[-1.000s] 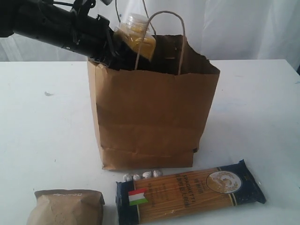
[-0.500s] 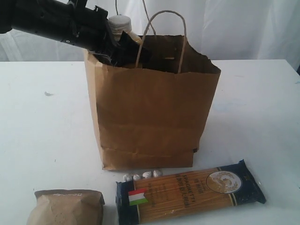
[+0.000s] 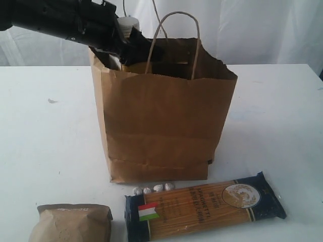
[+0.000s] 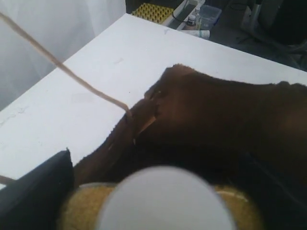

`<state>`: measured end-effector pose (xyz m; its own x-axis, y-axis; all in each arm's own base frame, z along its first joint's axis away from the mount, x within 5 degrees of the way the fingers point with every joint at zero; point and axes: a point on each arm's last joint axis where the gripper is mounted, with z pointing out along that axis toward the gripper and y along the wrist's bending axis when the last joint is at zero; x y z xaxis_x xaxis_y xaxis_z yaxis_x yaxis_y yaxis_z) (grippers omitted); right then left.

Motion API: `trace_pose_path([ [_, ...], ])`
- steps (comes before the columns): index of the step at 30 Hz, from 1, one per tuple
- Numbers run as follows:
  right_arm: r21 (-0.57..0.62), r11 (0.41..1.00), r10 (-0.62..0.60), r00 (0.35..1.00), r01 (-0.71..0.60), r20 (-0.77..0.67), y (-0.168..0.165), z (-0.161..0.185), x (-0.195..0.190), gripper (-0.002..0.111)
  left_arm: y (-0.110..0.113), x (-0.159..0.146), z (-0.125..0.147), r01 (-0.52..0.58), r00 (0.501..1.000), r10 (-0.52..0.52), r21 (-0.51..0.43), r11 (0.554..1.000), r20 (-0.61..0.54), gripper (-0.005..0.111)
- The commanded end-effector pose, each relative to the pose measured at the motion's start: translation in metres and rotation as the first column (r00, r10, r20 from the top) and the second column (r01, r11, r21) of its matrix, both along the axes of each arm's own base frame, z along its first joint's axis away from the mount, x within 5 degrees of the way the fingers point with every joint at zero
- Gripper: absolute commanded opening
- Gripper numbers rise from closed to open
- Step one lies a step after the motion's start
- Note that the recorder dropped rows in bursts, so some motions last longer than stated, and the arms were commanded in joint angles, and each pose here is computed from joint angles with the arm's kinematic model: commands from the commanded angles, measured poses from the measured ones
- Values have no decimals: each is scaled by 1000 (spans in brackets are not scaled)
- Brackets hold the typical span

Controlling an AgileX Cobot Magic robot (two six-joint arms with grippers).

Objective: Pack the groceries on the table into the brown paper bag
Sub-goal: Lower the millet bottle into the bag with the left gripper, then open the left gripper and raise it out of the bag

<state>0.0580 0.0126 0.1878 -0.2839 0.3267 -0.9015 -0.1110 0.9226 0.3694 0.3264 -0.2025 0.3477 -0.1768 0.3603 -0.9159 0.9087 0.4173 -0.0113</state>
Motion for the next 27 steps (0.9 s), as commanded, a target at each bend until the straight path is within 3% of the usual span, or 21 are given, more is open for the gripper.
trace_pose_path([
  [1,-16,1000,-6,1000,6,12,-1,0,0,0,2,-8,26,1,1000,0,-59,998,17,90],
  [10,-12,1000,-6,1000,6,11,-1,0,0,0,19,-19,34,-91,996,89,105,990,29,90],
  [22,-14,1000,-6,1000,6,11,-1,0,0,0,24,-23,50,-147,987,143,47,988,75,90],
  [27,-14,1000,-6,1000,6,11,-1,0,0,0,30,-32,69,-181,973,179,3,983,143,90],
])
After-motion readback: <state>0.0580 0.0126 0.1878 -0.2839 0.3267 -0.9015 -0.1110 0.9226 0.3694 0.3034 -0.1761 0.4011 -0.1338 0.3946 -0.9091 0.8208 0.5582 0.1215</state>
